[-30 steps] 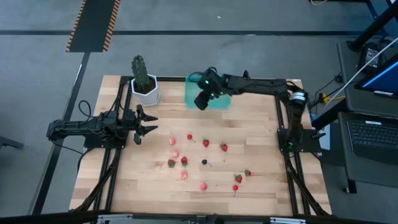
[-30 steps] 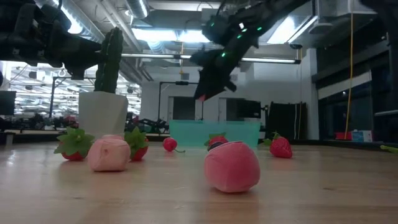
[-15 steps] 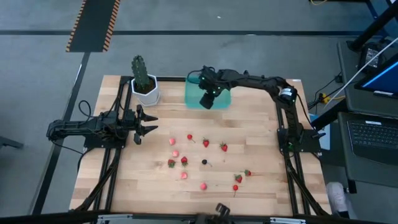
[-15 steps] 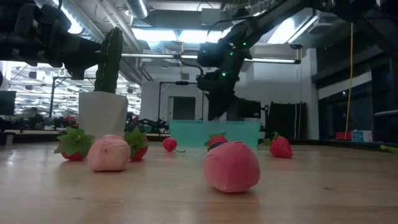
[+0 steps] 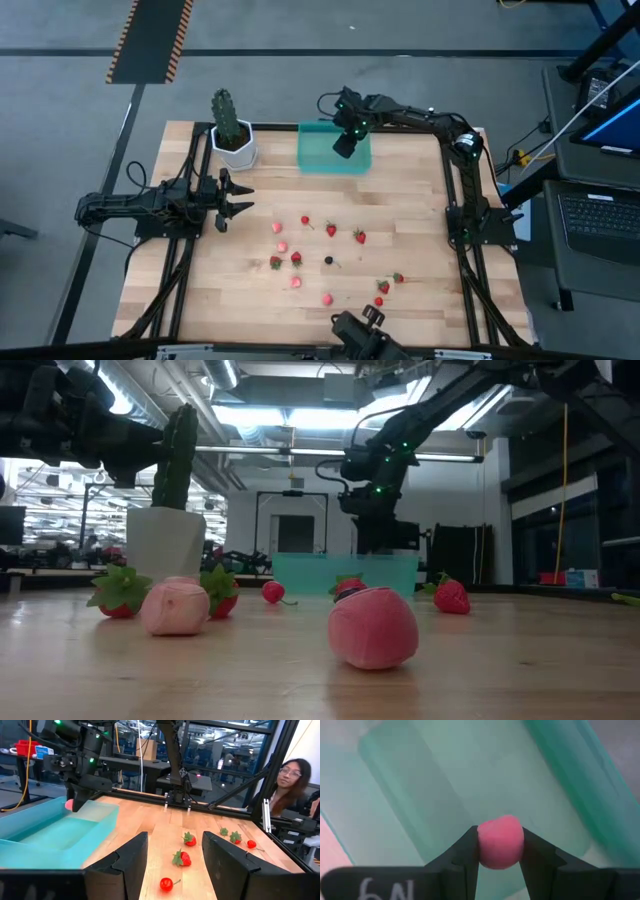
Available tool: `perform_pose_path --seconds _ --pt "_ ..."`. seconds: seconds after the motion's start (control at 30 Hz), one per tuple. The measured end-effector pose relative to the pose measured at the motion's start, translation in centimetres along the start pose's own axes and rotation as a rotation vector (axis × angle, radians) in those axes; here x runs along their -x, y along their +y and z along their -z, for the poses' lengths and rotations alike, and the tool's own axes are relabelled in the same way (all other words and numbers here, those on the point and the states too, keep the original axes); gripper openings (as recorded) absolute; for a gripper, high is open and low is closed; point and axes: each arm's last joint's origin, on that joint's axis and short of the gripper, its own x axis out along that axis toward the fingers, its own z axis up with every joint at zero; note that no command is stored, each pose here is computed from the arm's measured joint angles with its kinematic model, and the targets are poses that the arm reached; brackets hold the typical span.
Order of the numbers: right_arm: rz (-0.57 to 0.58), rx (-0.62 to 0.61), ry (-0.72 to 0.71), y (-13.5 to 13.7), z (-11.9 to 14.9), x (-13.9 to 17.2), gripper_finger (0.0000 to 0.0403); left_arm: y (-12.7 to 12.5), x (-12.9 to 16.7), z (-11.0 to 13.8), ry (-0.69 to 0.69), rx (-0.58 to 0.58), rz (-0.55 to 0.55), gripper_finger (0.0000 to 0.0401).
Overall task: Pick and placing Produce into tupperware
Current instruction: Put the peach into the container
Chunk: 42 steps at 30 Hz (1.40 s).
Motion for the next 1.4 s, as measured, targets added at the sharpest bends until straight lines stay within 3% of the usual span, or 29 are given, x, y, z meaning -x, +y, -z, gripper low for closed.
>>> perform_pose_path --seconds 0.47,1.4 --pt "-0.002 0.008 0.04 -0.3 0.3 -3.6 0.0119 0.0 0.0 0.0 0.001 0.0 0.0 0.0181" --pt "0.073 -0.005 0.059 -1.3 0.5 -5.9 0.0134 0.0 0.0 0.0 0.001 0.0 0.0 0.0181"
